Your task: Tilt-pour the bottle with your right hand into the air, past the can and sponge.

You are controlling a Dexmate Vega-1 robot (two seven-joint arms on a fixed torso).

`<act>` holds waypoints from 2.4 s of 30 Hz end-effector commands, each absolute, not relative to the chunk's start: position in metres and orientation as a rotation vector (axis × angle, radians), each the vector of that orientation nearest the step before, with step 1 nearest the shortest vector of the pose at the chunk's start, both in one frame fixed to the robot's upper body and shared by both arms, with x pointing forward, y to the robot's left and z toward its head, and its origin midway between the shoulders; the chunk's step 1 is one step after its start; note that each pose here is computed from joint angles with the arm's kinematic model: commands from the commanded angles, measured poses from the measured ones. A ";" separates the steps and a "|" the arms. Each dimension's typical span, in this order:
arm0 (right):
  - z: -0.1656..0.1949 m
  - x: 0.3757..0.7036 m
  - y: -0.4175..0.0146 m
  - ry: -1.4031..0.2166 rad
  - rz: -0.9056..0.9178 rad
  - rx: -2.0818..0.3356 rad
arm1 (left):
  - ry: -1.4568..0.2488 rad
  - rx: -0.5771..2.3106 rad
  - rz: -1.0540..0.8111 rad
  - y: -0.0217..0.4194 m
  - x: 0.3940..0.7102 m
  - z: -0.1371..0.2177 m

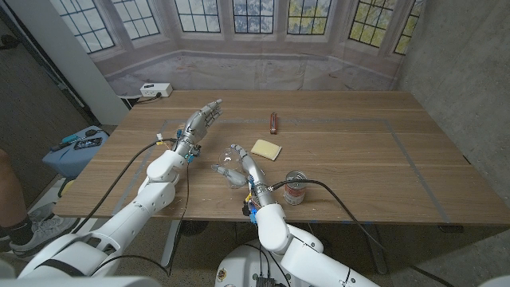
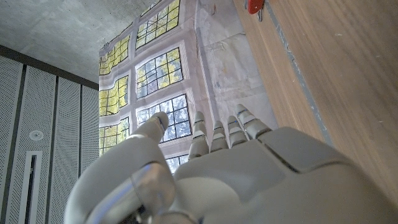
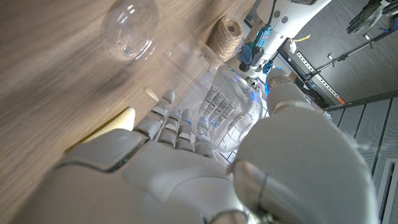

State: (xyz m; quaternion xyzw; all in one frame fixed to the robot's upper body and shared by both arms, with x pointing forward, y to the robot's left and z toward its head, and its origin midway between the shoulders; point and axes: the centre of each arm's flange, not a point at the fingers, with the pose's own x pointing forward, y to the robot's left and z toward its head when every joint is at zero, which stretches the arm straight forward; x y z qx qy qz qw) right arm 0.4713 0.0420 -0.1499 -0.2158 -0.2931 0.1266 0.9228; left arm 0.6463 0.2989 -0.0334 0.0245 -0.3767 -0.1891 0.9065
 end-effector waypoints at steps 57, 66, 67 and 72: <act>-0.075 0.467 -0.012 -0.641 0.335 -0.379 | -0.746 0.070 -0.433 0.279 0.666 -0.011; -0.060 0.476 -0.028 -0.659 0.340 -0.356 | -0.738 0.067 -0.403 0.276 0.664 -0.009; -0.058 0.477 -0.030 -0.662 0.338 -0.350 | -0.735 0.066 -0.403 0.275 0.664 -0.009; -0.052 0.483 -0.040 -0.663 0.343 -0.350 | -0.718 0.061 -0.409 0.270 0.668 -0.012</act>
